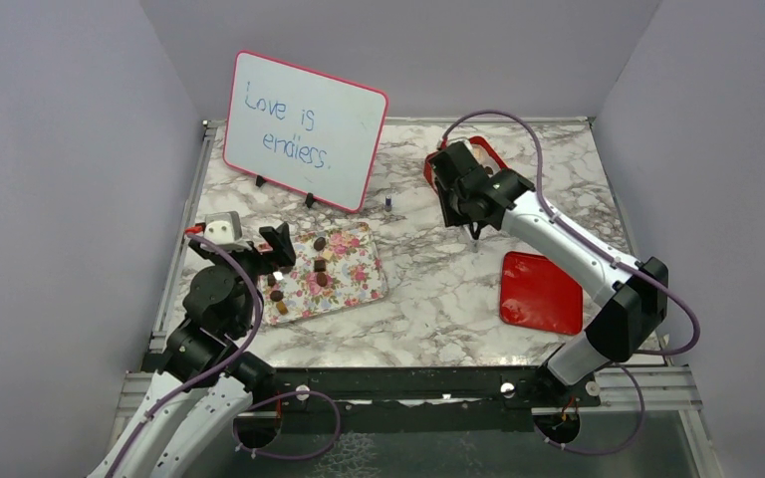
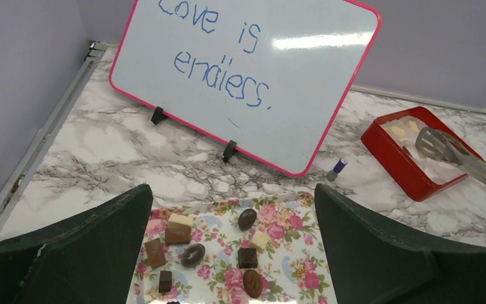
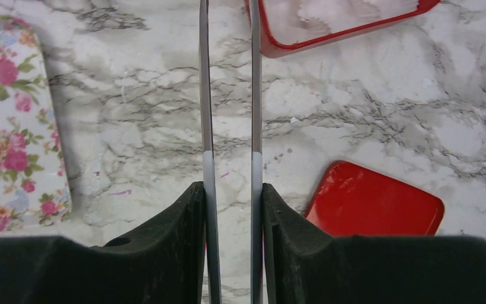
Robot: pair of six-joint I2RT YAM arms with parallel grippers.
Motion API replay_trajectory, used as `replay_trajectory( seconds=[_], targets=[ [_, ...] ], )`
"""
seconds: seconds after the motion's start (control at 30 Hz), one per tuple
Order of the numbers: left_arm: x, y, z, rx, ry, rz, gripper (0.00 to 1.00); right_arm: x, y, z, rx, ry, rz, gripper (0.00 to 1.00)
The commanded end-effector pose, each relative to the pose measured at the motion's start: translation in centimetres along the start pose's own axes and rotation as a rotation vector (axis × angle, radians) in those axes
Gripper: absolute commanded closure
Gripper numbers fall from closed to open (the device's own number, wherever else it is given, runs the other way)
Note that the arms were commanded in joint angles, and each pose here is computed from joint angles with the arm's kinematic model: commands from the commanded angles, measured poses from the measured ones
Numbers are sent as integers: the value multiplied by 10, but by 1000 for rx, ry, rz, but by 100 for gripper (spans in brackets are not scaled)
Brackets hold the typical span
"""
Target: Pack the chocolate
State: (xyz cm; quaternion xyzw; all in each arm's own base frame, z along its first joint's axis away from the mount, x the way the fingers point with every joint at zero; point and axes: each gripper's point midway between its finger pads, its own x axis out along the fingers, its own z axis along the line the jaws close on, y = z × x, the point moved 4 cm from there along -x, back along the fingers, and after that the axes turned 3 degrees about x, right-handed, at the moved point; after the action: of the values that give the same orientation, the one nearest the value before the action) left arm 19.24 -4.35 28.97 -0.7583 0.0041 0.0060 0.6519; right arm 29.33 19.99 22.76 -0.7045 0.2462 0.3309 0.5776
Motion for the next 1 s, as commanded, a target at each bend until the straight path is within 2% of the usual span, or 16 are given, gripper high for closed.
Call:
replay_trajectory(
  seconds=[0.0, 0.27, 0.4, 0.53, 0.63, 0.8, 0.97],
  targets=[
    [3, 1, -8, 5, 49, 6, 1, -1, -20, -33, 45, 66, -49, 74],
    [7, 8, -18, 20, 102, 31, 1, 19, -32, -60, 121, 94, -79, 74],
    [10, 8, -13, 32, 62, 30, 1, 30, -34, -73, 128, 156, -50, 74],
    [8, 0, -14, -39, 70, -38, 1, 37, -36, -86, 141, 172, -16, 74],
    [10, 0, -17, -122, 58, -41, 1, 33, -42, -96, 144, 166, -25, 74],
    [24, 0, -24, -148, -28, 111, 1, 28, -50, -105, 183, 121, 55, 74],
    [29, 10, -41, -124, -11, 313, 1, 37, -39, -106, 181, 115, 187, 75]
  ],
)
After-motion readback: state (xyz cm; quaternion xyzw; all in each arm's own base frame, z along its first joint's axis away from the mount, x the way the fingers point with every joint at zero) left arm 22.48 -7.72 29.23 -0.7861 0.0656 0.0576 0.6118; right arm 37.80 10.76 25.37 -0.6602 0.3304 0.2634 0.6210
